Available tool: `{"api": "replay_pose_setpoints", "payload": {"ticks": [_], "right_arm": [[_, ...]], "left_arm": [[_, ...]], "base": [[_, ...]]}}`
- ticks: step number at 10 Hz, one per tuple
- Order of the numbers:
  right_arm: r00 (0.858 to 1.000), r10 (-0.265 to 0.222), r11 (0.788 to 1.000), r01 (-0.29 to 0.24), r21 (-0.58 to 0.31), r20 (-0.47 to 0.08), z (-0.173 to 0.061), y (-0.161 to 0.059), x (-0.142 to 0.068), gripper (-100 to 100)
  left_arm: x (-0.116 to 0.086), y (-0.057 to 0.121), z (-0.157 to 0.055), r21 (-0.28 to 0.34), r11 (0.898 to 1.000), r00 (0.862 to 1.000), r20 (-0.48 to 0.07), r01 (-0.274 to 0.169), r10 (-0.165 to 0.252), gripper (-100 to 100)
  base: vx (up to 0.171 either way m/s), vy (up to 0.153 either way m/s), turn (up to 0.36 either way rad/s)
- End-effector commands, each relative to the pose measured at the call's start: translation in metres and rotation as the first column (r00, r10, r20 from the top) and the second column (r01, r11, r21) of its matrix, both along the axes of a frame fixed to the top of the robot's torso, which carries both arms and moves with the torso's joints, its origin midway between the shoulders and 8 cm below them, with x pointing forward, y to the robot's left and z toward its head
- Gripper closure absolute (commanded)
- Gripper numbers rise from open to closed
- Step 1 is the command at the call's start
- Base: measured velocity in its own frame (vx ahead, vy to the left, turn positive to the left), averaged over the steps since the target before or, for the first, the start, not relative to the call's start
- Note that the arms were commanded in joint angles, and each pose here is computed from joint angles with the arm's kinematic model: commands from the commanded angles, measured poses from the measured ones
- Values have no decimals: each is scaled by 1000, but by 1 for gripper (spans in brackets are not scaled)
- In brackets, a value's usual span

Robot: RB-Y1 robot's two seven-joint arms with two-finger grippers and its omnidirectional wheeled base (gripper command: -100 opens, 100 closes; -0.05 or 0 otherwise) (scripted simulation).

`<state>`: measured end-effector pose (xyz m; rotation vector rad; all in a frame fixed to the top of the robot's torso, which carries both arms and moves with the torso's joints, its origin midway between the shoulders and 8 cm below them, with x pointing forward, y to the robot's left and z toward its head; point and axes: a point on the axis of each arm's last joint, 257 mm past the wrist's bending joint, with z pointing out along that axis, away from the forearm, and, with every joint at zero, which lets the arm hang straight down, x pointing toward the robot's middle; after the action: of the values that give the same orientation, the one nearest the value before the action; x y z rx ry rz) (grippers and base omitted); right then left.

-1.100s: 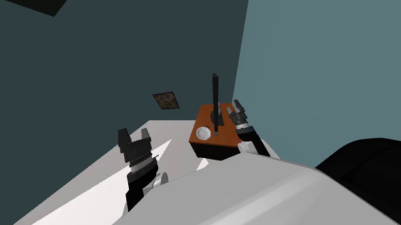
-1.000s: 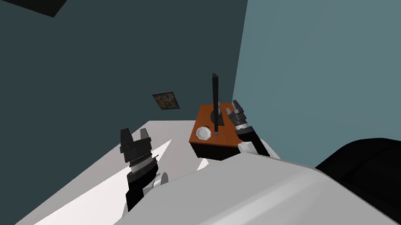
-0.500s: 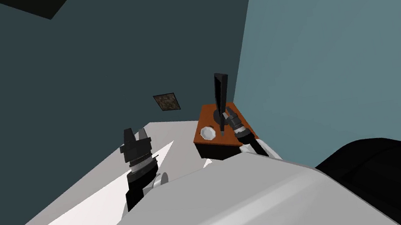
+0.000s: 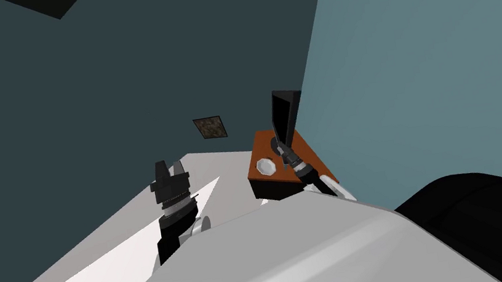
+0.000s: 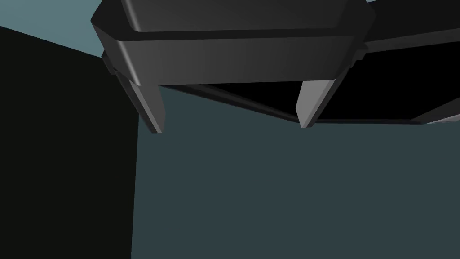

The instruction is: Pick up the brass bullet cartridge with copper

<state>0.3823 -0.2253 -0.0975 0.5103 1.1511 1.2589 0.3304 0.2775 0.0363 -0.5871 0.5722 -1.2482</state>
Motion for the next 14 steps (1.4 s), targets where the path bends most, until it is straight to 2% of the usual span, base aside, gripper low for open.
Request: {"api": "replay_pose_setpoints", "payload": {"ticks": [1,2,4,5,7,8,9,10,11,12,13,14], "right_arm": [[999,28,996,-31,-89,-38,-26,8,0,-100],[999,33,994,-37,-99,-41,-27,8,0,-100],[993,70,972,-89,-219,-95,-63,18,-5,-100],[991,71,967,-95,-235,-110,-70,15,-5,-100],[979,99,922,-158,-353,-178,-113,21,-15,-100],[977,101,915,-165,-368,-188,-117,17,-16,-100],[968,115,879,-204,-431,-224,-139,18,-23,-100],[966,108,878,-204,-432,-237,-146,14,-23,-100],[952,113,835,-245,-493,-283,-172,10,-32,-100],[952,113,835,-245,-493,-283,-172,10,-32,-100],[939,120,786,-288,-548,-322,-195,7,-41,-100],[937,114,785,-288,-548,-330,-199,4,-42,-100]], "left_arm": [[0,0,0,0,1000,1000,0,0,0,0],[0,0,0,0,1000,1000,0,0,0,0],[0,0,0,0,1000,1000,0,0,0,0],[0,0,0,0,1000,1000,0,0,0,0],[0,0,0,0,1000,1000,0,0,0,0],[0,0,0,0,1000,1000,0,0,0,0],[0,0,0,0,1000,1000,0,0,0,0],[0,0,0,0,1000,1000,0,0,0,0],[0,0,0,0,1000,1000,0,0,0,0],[0,0,0,0,1000,1000,0,0,0,0],[0,0,0,0,1000,1000,0,0,0,0],[0,0,0,0,1000,1000,0,0,0,0]], "base": [[107,195,-8],[72,169,-12],[66,183,8],[47,151,-3],[85,179,33],[110,159,2],[110,179,44],[86,139,16],[99,130,57],[69,102,15],[73,125,71],[69,115,24]]}}
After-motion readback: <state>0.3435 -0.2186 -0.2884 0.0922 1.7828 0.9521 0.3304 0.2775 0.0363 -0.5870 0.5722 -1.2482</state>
